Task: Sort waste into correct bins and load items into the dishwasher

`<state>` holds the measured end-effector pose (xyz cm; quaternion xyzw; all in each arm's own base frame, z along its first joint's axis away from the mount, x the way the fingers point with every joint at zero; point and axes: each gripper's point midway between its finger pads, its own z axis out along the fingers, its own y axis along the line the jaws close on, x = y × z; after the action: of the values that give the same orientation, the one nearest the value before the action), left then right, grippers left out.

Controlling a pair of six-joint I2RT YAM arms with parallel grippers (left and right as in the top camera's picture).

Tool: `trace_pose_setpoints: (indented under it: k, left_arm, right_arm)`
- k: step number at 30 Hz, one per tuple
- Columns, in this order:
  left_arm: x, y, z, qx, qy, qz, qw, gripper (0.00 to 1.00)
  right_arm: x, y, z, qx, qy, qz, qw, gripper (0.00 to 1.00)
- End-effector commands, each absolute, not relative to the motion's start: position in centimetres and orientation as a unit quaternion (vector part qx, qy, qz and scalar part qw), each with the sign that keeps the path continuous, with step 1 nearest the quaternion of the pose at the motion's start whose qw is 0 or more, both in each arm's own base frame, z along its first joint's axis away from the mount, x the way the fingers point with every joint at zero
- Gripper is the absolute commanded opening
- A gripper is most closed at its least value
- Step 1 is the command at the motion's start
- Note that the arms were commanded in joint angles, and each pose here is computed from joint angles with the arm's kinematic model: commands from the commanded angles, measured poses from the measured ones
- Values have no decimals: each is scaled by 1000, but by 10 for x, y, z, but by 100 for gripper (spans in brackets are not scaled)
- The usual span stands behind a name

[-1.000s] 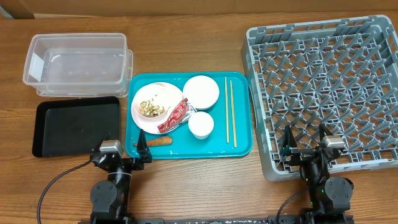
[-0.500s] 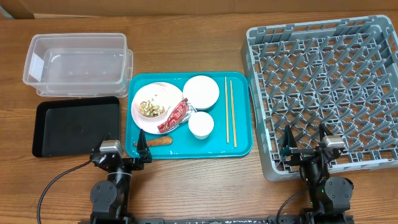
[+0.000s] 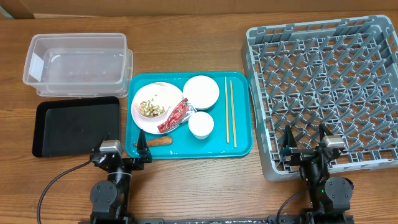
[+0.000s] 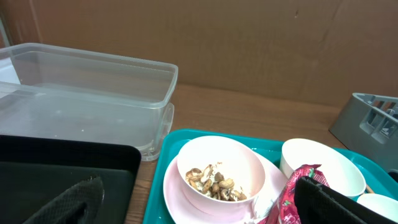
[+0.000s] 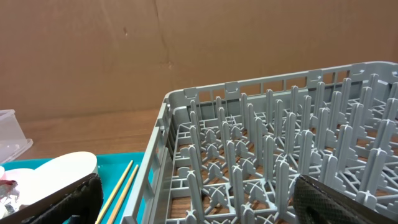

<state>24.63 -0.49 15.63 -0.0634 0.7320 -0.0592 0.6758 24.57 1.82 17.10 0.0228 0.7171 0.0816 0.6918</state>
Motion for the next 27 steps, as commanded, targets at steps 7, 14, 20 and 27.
trace_pose_setpoints:
  k: [7,14,20,27]
  left_arm:
    - [246,-5,157,-55,730,-53,679,100]
    - [246,-5,157,-55,730,-53,679,100]
    - [246,-5,157,-55,730,-53,679,100]
    - [246,-5,156,-54,731,-53,678,100]
  right_arm:
    - [246,18,169,25,715,82,693,100]
    - [246,18,169,25,715,82,693,100]
    - [246,18,170,24,715,82,694,100]
    - [246,19,170,22,714,85,694,100]
